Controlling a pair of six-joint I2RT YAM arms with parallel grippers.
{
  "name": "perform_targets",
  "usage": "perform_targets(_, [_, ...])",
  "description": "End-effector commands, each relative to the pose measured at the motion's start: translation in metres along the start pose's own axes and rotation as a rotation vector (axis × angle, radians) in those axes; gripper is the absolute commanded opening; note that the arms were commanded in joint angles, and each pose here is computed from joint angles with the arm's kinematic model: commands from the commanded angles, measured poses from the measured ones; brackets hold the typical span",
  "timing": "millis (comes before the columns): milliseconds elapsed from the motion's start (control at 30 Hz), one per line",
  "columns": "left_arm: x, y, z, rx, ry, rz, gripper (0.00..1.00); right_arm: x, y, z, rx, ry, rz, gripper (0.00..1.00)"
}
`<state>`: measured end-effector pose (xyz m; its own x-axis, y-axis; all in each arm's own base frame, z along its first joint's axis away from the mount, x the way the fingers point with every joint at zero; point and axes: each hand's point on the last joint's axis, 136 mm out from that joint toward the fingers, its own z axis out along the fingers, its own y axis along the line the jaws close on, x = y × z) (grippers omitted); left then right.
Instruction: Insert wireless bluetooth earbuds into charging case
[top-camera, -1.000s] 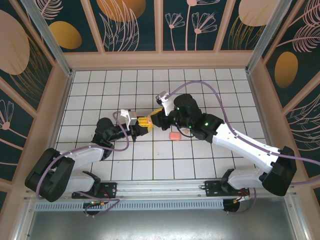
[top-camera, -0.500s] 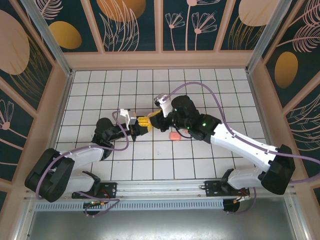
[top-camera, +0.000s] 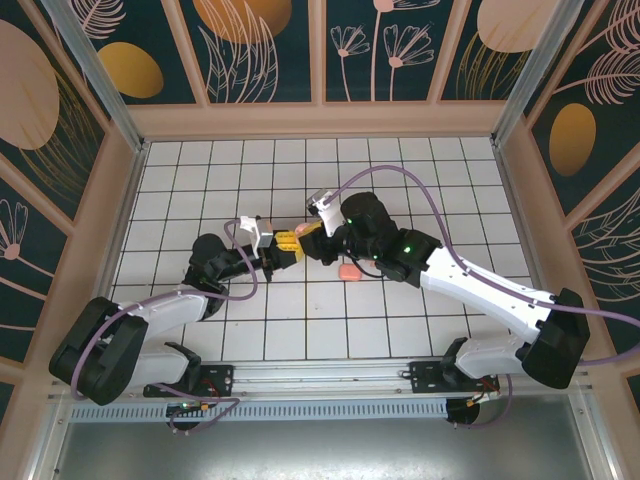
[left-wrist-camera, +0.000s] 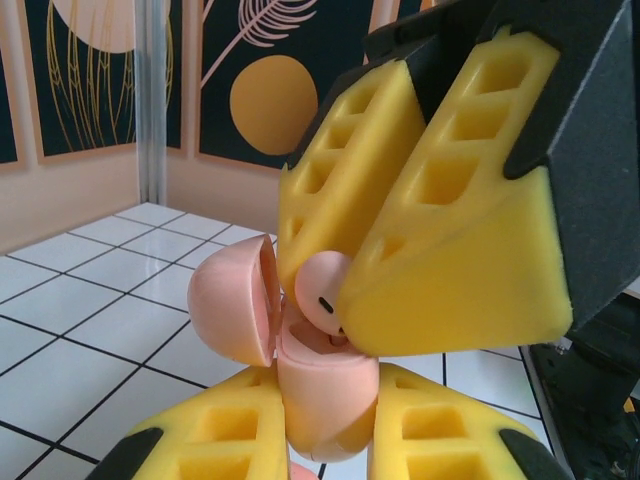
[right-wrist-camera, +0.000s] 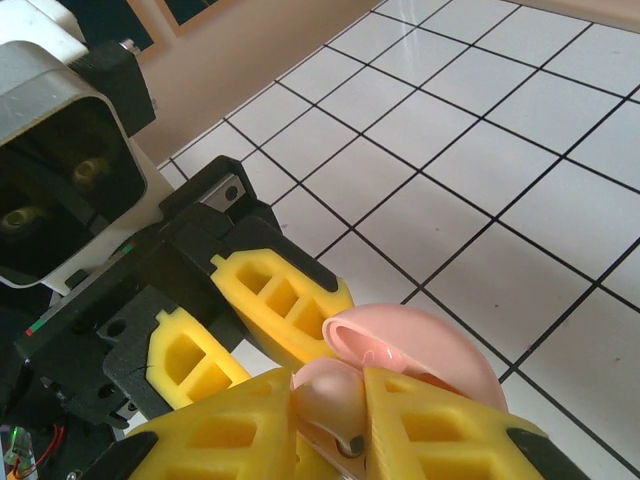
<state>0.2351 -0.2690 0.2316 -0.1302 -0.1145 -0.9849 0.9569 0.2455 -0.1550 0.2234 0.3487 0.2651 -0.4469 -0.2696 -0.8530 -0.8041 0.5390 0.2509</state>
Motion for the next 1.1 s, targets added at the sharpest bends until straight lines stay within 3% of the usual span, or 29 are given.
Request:
perform_targets(0, [-0.025,-0.008,0.002,0.032,-0.057,0.072,0.12,0.003,0.001,0.001,0.004,0.022,-0.023,0.22])
perform_targets(600, [-0.015,-0.005,0.003,0.020,-0.023,0.072,0.12,-0.039,0.006,-0.030,-0.018,-0.115,0.043,0.45])
perform_targets(833, [-0.012,-0.005,0.003,0.019,-0.014,0.072,0.12,-0.051,0.005,-0.052,-0.092,-0.173,0.123,0.46])
perform_targets(1067, [-0.012,-0.004,0.003,0.019,-0.014,0.072,0.12,-0.035,-0.005,-0.046,-0.067,-0.110,0.173,0.34])
